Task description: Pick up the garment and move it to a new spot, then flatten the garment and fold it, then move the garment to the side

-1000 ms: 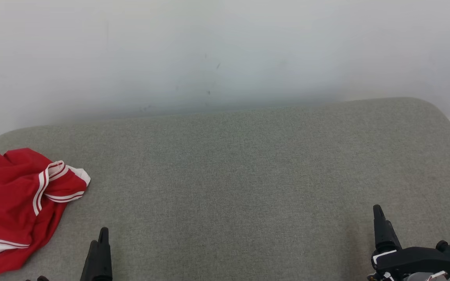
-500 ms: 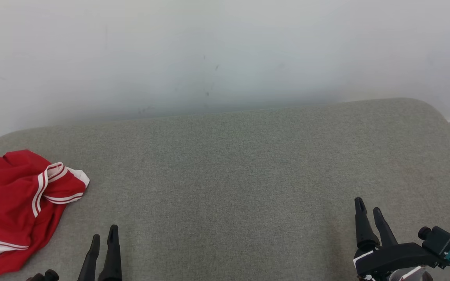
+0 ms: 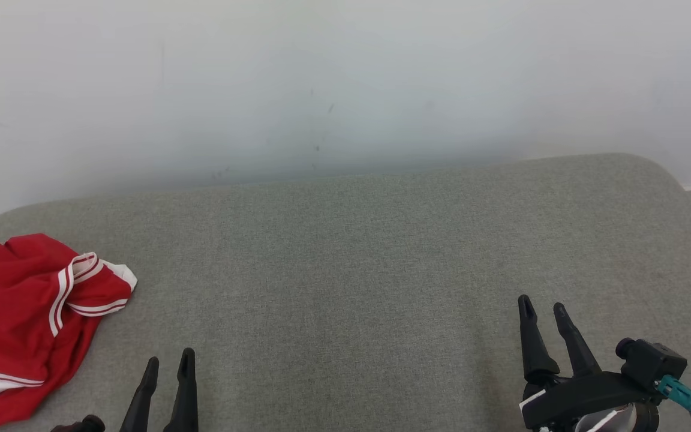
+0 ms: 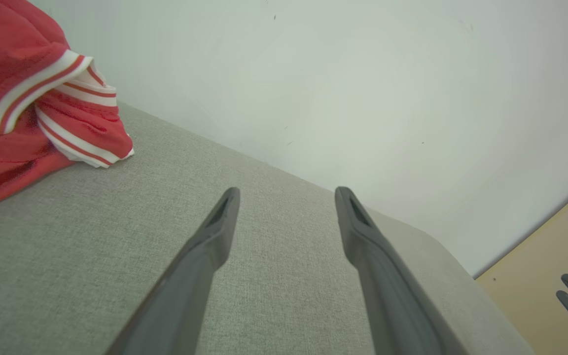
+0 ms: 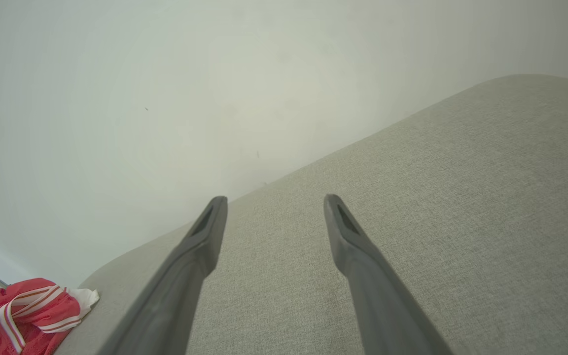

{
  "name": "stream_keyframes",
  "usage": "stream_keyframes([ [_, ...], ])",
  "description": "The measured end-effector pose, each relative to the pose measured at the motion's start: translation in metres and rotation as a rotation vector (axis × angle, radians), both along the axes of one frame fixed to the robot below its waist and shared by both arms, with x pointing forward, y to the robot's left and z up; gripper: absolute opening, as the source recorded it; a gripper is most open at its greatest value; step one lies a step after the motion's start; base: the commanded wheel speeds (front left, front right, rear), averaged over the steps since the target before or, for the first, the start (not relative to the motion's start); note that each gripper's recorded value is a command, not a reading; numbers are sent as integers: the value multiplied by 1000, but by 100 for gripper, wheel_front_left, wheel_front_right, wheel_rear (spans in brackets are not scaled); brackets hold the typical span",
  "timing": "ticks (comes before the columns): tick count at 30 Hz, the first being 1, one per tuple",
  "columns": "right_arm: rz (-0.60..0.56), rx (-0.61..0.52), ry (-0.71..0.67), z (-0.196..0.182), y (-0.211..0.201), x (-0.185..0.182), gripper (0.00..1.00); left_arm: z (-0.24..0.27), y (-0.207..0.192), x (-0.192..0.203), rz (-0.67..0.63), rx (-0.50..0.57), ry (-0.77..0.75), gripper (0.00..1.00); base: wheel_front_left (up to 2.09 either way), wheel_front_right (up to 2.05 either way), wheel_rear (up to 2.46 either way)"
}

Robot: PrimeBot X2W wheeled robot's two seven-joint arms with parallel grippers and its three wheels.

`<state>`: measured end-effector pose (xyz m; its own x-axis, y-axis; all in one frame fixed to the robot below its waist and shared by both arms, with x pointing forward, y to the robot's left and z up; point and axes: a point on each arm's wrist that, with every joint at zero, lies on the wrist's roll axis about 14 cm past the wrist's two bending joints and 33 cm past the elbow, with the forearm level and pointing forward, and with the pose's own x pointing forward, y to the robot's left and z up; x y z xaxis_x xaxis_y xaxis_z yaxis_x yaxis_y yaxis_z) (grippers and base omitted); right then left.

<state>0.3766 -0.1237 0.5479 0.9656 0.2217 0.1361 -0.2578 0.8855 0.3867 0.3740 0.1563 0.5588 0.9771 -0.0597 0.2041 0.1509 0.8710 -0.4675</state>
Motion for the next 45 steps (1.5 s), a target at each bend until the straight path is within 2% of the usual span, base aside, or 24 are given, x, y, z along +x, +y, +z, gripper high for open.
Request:
stream_keyframes([
  [20,66,-155,-106,11,27,-14,100,13,-1,-10,42,201,-67,100,0,0,0],
  [45,125,-280,-215,18,54,-32,100,27,9,-22,118,363,-135,100,0,0,0],
])
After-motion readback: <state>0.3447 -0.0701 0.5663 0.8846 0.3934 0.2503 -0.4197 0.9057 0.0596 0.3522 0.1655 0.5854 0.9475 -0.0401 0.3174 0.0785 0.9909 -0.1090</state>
